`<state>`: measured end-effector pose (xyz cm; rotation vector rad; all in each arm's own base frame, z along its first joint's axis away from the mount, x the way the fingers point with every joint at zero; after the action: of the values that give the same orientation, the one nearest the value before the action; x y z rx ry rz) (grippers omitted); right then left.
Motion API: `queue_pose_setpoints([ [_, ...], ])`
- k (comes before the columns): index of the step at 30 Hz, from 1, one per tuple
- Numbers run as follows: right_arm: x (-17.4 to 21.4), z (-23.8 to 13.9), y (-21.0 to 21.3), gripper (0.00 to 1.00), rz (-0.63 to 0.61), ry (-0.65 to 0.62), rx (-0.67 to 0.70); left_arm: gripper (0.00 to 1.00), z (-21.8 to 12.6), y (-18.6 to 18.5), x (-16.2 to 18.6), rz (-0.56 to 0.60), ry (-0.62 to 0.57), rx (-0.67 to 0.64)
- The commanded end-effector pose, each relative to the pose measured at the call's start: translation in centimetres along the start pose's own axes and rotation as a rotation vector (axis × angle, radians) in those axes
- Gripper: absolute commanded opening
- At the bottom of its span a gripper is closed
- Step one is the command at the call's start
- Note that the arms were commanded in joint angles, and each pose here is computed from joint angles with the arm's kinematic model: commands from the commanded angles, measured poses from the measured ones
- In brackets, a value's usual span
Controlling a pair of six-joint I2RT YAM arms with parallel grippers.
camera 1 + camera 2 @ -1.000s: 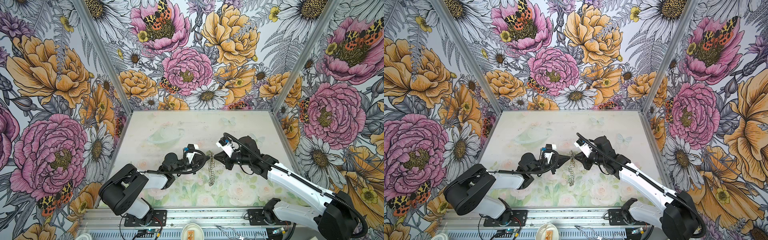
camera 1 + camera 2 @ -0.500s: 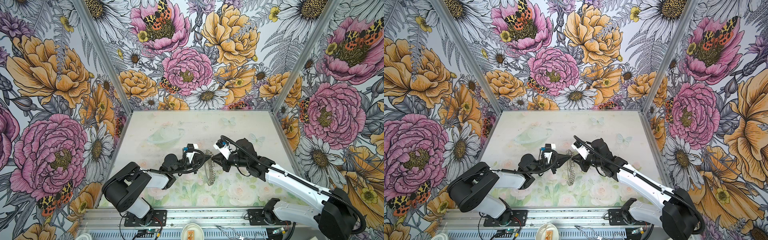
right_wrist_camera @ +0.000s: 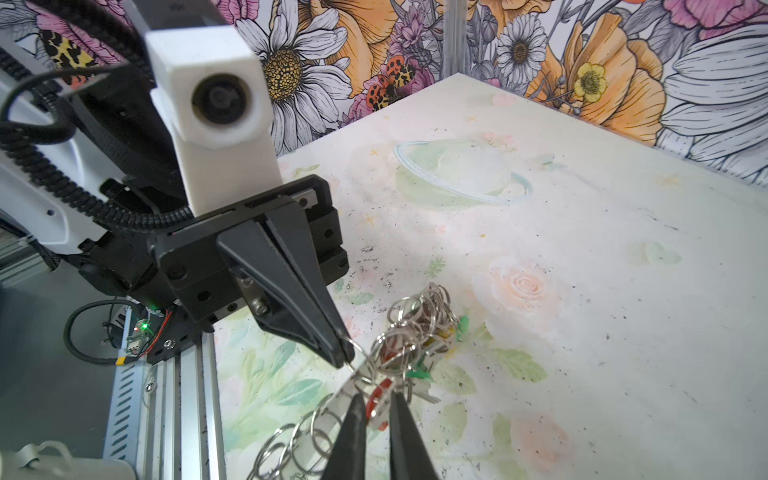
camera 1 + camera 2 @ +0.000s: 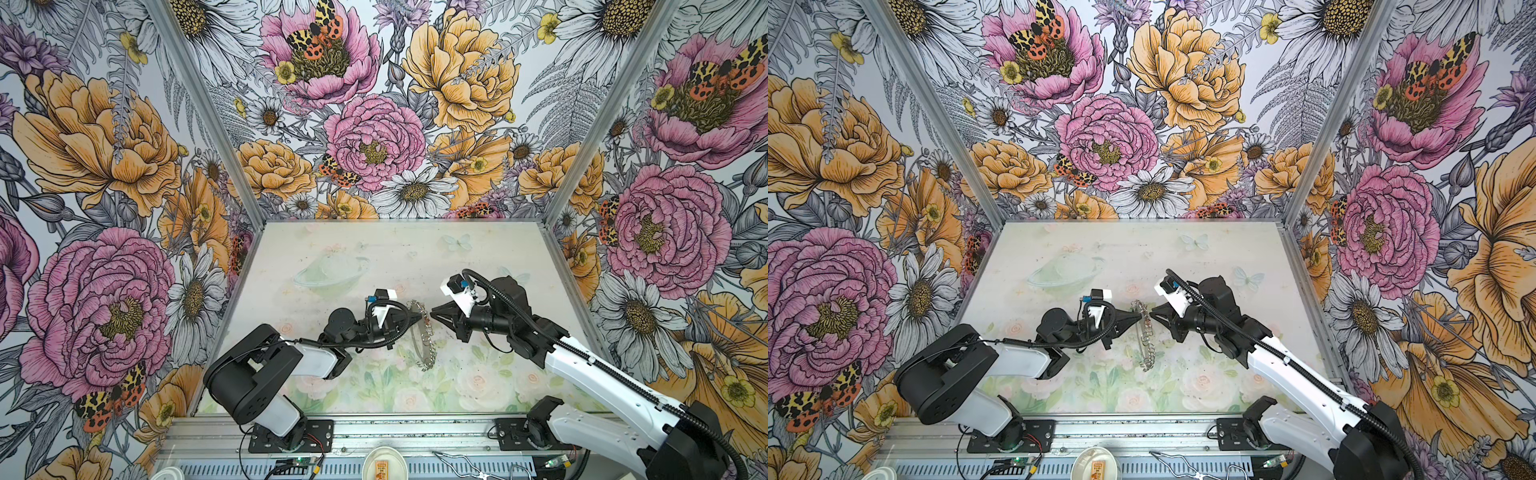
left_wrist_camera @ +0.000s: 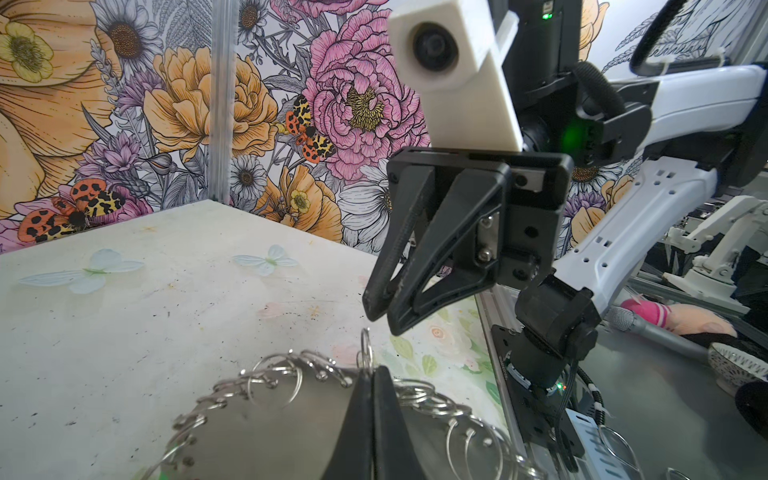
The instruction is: Put the keys on the keyring
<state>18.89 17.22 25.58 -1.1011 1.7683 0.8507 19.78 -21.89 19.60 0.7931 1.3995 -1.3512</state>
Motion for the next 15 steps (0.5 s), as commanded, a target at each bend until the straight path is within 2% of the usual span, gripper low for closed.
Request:
queue_pose_setpoints([
  [1,-1.68,-0.14,0.97,0.14,-0.072,-0.055,-0.101,0.00,-0.26,-1.11,-1.58,0.062,-0.057,0.094],
  [10,-1.23,-0.04,1.07,0.15,-0.071,-0.047,-0.112,0.00,-0.21,-1.35,-1.71,0.053,-0.049,0.150],
  [15,-1.30,-0.01,1.08,0.05,-0.069,-0.047,-0.123,0.00,-0.28,-1.21,-1.82,0.054,-0.048,0.152],
])
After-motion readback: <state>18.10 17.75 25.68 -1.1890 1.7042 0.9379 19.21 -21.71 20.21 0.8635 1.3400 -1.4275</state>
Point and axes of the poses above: each gripper's point midway between its finger pads, its own z axis out along the fingers, its own y axis along the line the jaws close on, x = y × z, the point moved 10 cm from there along -z, back along the fingers, and after that the axes turned 6 degrees about -z, right-handed, at the moved point
